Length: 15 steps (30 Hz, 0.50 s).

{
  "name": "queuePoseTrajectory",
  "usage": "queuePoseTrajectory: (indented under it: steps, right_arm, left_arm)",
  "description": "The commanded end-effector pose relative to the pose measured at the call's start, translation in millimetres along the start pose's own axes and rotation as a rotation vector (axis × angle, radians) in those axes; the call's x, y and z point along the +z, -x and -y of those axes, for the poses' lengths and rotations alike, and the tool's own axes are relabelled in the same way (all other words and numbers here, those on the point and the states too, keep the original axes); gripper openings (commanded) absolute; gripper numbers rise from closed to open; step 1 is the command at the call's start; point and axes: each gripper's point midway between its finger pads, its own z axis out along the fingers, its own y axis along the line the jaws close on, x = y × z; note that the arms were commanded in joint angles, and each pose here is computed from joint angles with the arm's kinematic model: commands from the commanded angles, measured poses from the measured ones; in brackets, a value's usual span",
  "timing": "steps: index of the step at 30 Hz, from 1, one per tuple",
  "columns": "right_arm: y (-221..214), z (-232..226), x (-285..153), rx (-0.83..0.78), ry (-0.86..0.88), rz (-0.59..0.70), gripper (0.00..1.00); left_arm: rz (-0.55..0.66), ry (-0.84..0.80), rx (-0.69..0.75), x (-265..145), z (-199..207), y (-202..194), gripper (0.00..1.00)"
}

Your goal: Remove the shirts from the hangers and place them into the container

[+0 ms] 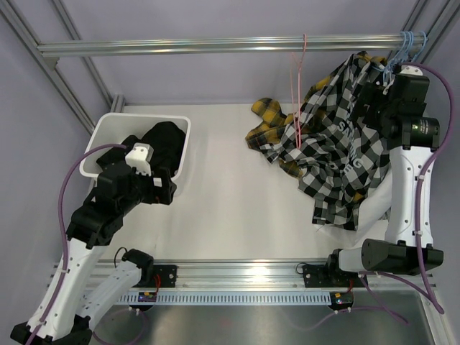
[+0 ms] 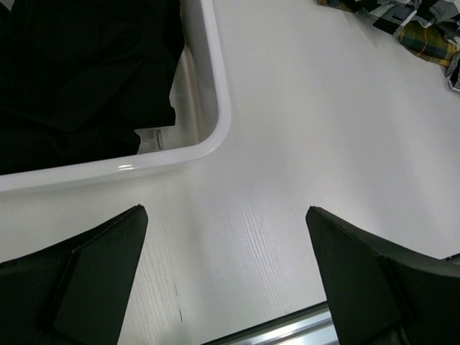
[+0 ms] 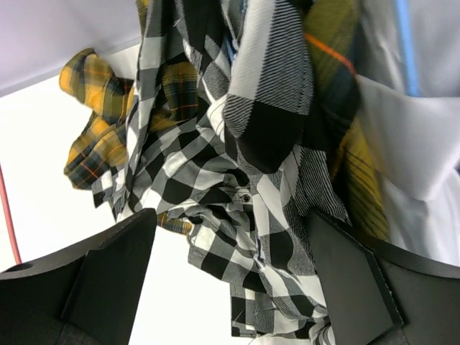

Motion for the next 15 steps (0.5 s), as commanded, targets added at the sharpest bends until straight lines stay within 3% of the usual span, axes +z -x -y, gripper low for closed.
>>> queuePoseTrajectory:
  steps: [1, 10, 15]
  right_arm:
    - [2.6, -21.0, -5.6, -0.069, 0.139, 0.02, 0.94]
    - [41.5, 16.4, -31.3, -0.096, -0.071, 0.168, 0.94]
    - [40.8, 25.6, -22.5, -0.157, -0.119, 0.137, 0.96]
  left_arm:
    - [0.03, 0.007, 0.028, 1.2, -0.5, 6.7, 0.99]
    - [0.028, 0.017, 0.033, 1.2, -1.9, 6.5, 0.99]
    - [0.038, 0.019, 0.036, -0.4, -2.2, 8.6, 0.99]
